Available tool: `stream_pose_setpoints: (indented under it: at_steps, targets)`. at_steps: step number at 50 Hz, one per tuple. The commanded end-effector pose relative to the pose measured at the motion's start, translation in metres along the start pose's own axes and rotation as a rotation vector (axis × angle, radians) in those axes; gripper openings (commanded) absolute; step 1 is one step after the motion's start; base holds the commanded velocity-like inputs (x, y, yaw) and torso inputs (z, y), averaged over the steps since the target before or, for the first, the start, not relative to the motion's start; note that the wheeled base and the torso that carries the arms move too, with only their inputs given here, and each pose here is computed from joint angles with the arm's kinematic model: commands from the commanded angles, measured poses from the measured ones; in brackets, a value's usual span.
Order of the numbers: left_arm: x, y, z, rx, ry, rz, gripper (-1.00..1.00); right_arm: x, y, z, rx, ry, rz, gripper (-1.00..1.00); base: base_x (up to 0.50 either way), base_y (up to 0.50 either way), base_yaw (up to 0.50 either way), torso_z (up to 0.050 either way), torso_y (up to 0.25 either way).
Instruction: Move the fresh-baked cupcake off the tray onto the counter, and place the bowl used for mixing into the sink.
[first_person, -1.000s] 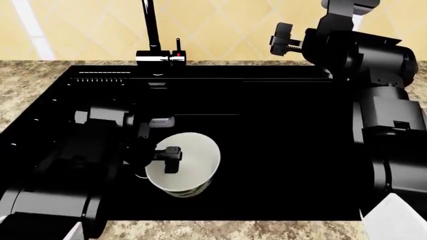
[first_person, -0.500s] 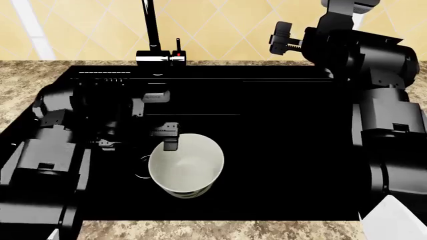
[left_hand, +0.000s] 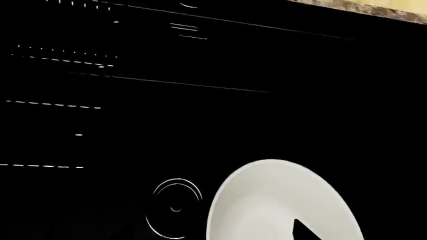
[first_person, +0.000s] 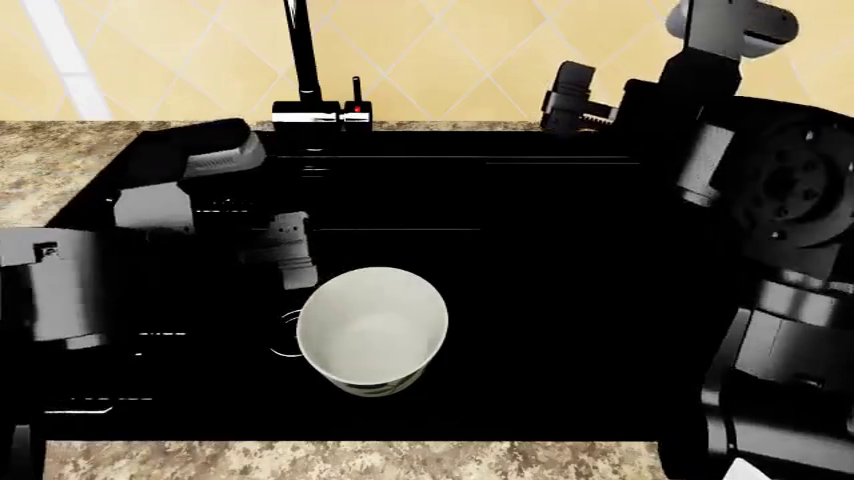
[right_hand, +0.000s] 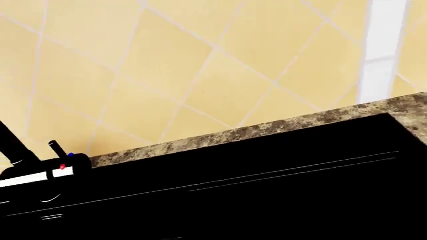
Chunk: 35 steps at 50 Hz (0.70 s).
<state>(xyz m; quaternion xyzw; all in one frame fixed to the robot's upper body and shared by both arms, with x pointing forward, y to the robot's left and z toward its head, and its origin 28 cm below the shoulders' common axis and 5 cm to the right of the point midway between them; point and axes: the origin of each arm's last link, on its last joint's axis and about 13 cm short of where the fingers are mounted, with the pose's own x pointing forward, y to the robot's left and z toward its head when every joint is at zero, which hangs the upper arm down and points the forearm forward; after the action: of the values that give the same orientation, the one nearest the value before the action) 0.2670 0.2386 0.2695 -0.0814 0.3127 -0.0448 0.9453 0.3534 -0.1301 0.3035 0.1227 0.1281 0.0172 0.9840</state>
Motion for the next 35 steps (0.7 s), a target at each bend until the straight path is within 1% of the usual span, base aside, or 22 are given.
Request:
stream_pose_setpoints:
  at_steps: [1,3,4,5,7,10,14,15,18,19,20,21,22,23,24,26,27,30,32,33,34,35]
  targets:
    - [-0.082,0.018,-0.046,-0.102,-0.131,-0.01,1.0,-0.075,-0.008,-0.032,-0.015,-0.048,0.086,1.0,0.0,0.0,0.0,0.0,0.0]
    - [-0.099,0.026,-0.059,-0.14,-0.161,0.0,1.0,-0.086,-0.016,-0.037,0.02,-0.066,0.1,1.0,0.0,0.0,0.0,0.0,0.0]
    - [-0.108,0.031,-0.064,-0.158,-0.191,-0.002,1.0,-0.089,-0.02,-0.041,0.068,-0.056,0.127,1.0,0.0,0.0,0.0,0.0,0.0]
    - [-0.12,0.037,-0.079,-0.202,-0.173,0.006,1.0,-0.099,-0.026,-0.046,0.072,-0.078,0.117,1.0,0.0,0.0,0.0,0.0,0.0]
    - [-0.141,0.046,-0.094,-0.267,-0.248,0.011,1.0,-0.113,-0.031,-0.048,0.089,-0.11,0.142,1.0,0.0,0.0,0.0,0.0,0.0]
    - [-0.171,0.049,-0.107,-0.301,-0.33,0.018,1.0,-0.144,-0.035,-0.046,0.087,-0.161,0.236,1.0,0.0,0.0,0.0,0.0,0.0]
    - [-0.227,0.054,-0.126,-0.302,-0.382,0.008,1.0,-0.203,-0.047,-0.048,0.119,-0.305,0.304,1.0,0.0,0.0,0.0,0.0,0.0]
    - [-0.239,0.056,-0.13,-0.324,-0.462,0.023,1.0,-0.219,-0.049,-0.048,0.134,-0.343,0.341,1.0,0.0,0.0,0.0,0.0,0.0]
    - [-0.274,0.065,-0.15,-0.379,-0.532,0.001,1.0,-0.261,-0.059,-0.054,0.169,-0.445,0.342,1.0,0.0,0.0,0.0,0.0,0.0]
    - [-0.292,0.066,-0.157,-0.396,-0.622,0.036,1.0,-0.275,-0.062,-0.058,0.191,-0.483,0.346,1.0,0.0,0.0,0.0,0.0,0.0]
    - [-0.299,0.067,-0.162,-0.398,-0.676,0.06,1.0,-0.282,-0.064,-0.061,0.198,-0.506,0.343,1.0,0.0,0.0,0.0,0.0,0.0]
    - [-0.303,0.071,-0.17,-0.403,-0.685,0.078,1.0,-0.296,-0.067,-0.066,0.208,-0.538,0.37,1.0,0.0,0.0,0.0,0.0,0.0]
    - [-0.313,0.079,-0.182,-0.419,-0.732,0.073,1.0,-0.314,-0.071,-0.074,0.22,-0.579,0.359,1.0,0.0,0.0,0.0,0.0,0.0]
    - [-0.315,0.081,-0.186,-0.429,-0.742,0.063,1.0,-0.32,-0.073,-0.078,0.226,-0.6,0.342,1.0,0.0,0.0,0.0,0.0,0.0]
    - [-0.323,0.086,-0.196,-0.458,-0.797,0.043,1.0,-0.338,-0.077,-0.086,0.235,-0.639,0.381,1.0,0.0,0.0,0.0,0.0,0.0]
    - [-0.328,0.086,-0.207,-0.485,-0.831,0.051,1.0,-0.358,-0.085,-0.097,0.262,-0.694,0.432,1.0,0.0,0.0,0.0,0.0,0.0]
    - [-0.334,0.089,-0.218,-0.513,-0.862,0.077,1.0,-0.37,-0.089,-0.104,0.29,-0.72,0.393,1.0,0.0,0.0,0.0,0.0,0.0]
    - [-0.356,0.094,-0.248,-0.602,-1.047,0.115,1.0,-0.412,-0.097,-0.13,0.338,-0.912,0.349,1.0,0.0,0.0,0.0,0.0,0.0]
    - [-0.365,0.096,-0.262,-0.65,-1.135,0.144,1.0,-0.428,-0.102,-0.141,0.396,-1.038,0.251,1.0,0.0,0.0,0.0,0.0,0.0]
    - [-0.375,0.095,-0.274,-0.678,-1.264,0.141,1.0,-0.449,-0.105,-0.156,0.447,-1.206,0.276,1.0,0.0,0.0,0.0,0.0,0.0]
    - [-0.377,0.095,-0.275,-0.68,-1.284,0.141,1.0,-0.452,-0.106,-0.158,0.461,-1.228,0.252,1.0,0.0,0.0,0.0,0.0,0.0]
    - [-0.391,0.093,-0.292,-0.728,-1.461,0.155,1.0,-0.472,-0.11,-0.175,0.488,-1.387,0.243,1.0,0.0,0.0,0.0,0.0,0.0]
